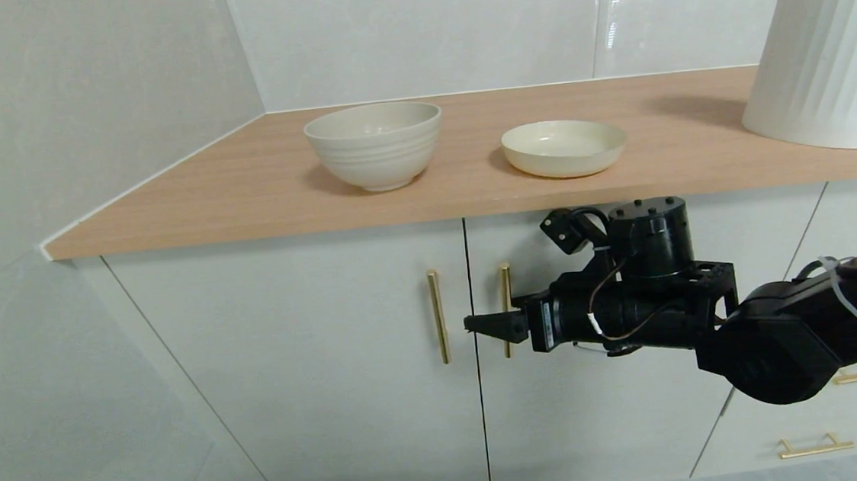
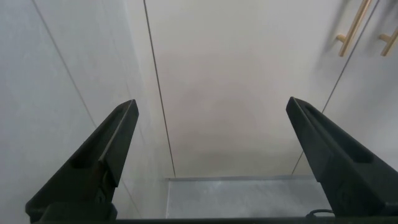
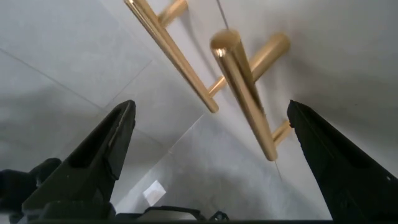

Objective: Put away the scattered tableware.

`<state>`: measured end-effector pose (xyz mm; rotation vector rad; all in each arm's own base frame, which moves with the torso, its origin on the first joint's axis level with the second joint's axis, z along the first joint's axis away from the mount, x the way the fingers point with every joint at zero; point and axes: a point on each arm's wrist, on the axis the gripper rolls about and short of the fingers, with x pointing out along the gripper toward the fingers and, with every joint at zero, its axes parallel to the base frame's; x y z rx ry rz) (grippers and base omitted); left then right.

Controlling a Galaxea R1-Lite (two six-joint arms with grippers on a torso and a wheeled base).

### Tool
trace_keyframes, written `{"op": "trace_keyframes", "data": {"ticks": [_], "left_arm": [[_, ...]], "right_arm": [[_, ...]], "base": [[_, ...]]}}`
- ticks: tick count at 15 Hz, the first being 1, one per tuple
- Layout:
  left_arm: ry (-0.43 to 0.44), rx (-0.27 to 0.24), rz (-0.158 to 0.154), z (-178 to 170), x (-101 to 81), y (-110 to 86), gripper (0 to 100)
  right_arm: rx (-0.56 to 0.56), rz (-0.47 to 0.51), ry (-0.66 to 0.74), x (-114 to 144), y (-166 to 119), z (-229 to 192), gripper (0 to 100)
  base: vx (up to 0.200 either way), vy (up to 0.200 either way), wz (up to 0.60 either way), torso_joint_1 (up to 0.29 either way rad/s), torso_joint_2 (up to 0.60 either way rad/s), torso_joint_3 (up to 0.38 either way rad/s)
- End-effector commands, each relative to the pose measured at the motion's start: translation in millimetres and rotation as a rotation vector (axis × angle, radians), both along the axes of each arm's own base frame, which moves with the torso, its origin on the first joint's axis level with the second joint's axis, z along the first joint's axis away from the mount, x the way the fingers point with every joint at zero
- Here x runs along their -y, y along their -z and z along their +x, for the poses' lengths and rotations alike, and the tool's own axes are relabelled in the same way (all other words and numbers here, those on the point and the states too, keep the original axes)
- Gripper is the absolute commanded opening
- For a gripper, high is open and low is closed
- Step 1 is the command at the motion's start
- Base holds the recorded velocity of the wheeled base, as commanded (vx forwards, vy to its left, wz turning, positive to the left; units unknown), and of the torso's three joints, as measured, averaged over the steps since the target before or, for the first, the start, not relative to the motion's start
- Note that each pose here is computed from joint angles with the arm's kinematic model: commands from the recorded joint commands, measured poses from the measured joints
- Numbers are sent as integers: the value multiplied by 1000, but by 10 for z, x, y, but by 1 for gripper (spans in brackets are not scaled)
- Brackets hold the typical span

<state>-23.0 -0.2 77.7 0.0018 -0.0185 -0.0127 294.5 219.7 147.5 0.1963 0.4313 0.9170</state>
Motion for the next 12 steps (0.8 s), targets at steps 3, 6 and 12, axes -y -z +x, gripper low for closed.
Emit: {"op": "trace_keyframes", "data": {"ticks": [3, 6, 12], "left_arm": [[0, 1, 0, -1, 0, -3, 100], [0, 0, 0, 0, 0, 1, 100], [1, 0, 0, 0, 0, 1, 100]], "right_arm": [[3, -3, 10, -16, 20, 9, 100], [7, 0, 23, -22, 7, 14, 100], [-2, -1, -14, -139, 33, -68, 100]], "base": [[0, 0, 0, 0, 0, 0], [0, 0, 0, 0, 0, 0], [0, 0, 0, 0, 0, 0]]}}
